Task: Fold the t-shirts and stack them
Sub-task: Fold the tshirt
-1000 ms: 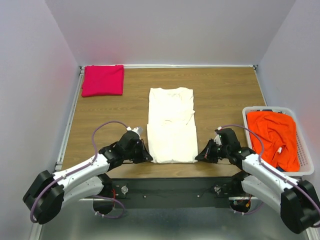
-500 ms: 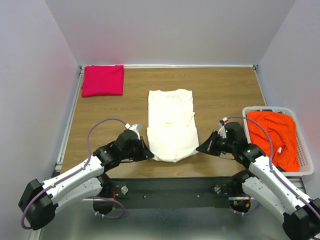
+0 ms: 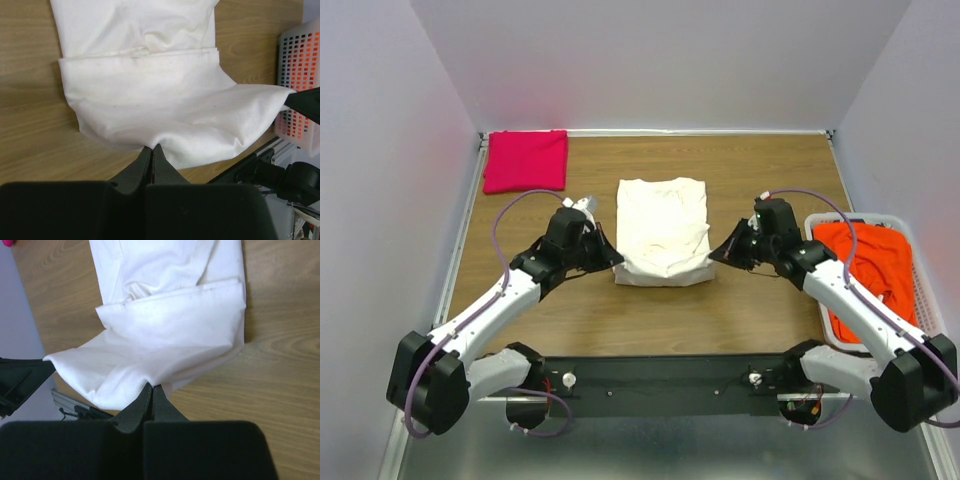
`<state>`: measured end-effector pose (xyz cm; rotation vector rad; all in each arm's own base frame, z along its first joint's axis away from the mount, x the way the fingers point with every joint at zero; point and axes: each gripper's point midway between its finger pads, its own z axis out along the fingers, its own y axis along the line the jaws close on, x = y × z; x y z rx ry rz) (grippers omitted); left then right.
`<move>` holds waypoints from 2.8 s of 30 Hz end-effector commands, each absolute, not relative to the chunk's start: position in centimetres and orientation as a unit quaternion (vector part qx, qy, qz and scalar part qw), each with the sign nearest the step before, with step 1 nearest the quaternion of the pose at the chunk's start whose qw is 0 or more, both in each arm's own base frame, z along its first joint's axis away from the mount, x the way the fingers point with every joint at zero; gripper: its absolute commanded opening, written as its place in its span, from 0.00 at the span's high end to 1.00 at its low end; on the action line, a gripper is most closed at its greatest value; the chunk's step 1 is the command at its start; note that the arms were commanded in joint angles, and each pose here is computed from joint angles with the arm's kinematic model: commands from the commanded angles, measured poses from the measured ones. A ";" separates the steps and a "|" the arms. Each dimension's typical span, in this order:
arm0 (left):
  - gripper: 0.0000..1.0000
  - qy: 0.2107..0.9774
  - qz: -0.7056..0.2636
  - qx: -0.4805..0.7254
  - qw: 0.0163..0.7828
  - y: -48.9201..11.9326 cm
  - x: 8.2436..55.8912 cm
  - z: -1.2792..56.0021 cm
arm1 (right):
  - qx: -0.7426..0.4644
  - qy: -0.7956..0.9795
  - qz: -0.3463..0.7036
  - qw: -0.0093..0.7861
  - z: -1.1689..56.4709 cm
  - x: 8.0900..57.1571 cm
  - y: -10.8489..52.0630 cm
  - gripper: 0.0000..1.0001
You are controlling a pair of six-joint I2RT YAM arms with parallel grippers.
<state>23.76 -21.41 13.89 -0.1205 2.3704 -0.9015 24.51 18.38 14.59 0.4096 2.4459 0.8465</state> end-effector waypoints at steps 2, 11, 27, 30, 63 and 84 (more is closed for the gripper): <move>1.00 0.874 -0.361 -0.006 0.326 -22.2 26.5 16.5 | 0.147 0.896 0.287 0.305 16.6 28.3 18.3 0.99; 1.00 0.853 -0.380 -0.027 0.358 -21.3 36.0 20.3 | 0.155 0.884 0.269 0.350 19.8 38.1 18.4 1.00; 0.04 0.811 -0.400 -0.042 0.425 -20.1 56.0 17.9 | 0.144 0.895 0.219 0.361 12.2 56.7 14.4 0.20; 0.05 0.818 -0.387 -0.054 0.422 -19.6 55.1 17.2 | 0.148 0.901 0.209 0.351 11.4 55.2 14.0 0.22; 0.79 0.926 -0.247 -0.047 0.280 -26.8 41.3 1.8 | 0.083 0.962 0.057 0.254 0.1 39.0 19.1 0.37; 0.72 0.904 -0.245 -0.047 0.347 -22.9 29.3 11.4 | 0.078 0.939 0.117 0.313 8.3 27.9 17.5 0.39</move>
